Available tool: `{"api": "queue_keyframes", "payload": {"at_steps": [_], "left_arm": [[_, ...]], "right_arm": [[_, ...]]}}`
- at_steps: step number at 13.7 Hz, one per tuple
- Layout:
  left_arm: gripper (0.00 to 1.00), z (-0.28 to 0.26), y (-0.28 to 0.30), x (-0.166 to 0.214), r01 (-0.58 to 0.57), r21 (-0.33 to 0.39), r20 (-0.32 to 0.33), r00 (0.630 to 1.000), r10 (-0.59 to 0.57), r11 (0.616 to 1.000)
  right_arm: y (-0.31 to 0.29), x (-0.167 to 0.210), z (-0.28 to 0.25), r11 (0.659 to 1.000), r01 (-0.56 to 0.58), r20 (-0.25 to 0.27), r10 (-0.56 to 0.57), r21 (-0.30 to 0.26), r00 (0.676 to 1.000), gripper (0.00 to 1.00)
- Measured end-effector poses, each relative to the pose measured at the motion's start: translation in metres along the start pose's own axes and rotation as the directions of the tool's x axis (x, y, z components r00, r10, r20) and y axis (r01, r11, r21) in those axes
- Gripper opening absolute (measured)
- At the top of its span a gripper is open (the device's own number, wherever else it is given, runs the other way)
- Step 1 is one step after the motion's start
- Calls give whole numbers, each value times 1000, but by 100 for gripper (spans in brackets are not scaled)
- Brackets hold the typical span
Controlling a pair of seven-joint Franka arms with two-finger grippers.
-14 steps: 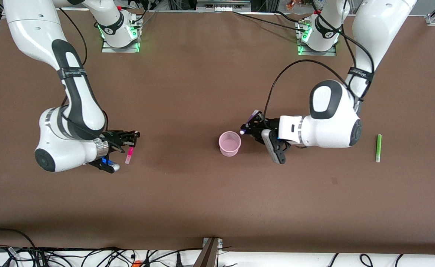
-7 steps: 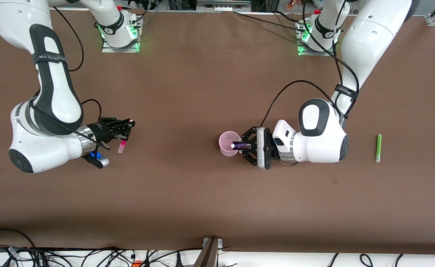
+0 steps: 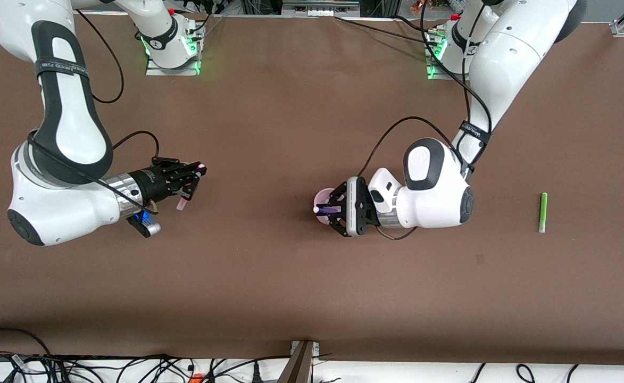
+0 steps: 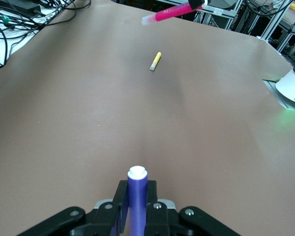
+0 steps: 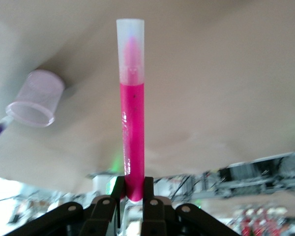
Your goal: Organize pens into pink holder with both arms
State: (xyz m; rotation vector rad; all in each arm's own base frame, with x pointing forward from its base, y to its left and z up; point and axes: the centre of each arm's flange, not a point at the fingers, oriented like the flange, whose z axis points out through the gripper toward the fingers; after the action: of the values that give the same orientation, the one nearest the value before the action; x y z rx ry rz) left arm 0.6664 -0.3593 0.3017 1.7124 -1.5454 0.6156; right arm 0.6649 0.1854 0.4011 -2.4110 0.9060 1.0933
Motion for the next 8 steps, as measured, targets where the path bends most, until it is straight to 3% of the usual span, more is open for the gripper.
{"api": "queue_keyframes", "payload": {"at_steps": [4, 8], "left_arm": [[18, 13, 2, -7, 9, -20, 7, 1000, -9, 1000], [52, 19, 4, -9, 5, -27, 9, 1000, -5, 1000]], "right_arm": [[-11, -6, -1, 993, -97, 46, 94, 70, 994, 18], [-31, -19, 11, 981, -167, 59, 161, 101, 985, 18]]}}
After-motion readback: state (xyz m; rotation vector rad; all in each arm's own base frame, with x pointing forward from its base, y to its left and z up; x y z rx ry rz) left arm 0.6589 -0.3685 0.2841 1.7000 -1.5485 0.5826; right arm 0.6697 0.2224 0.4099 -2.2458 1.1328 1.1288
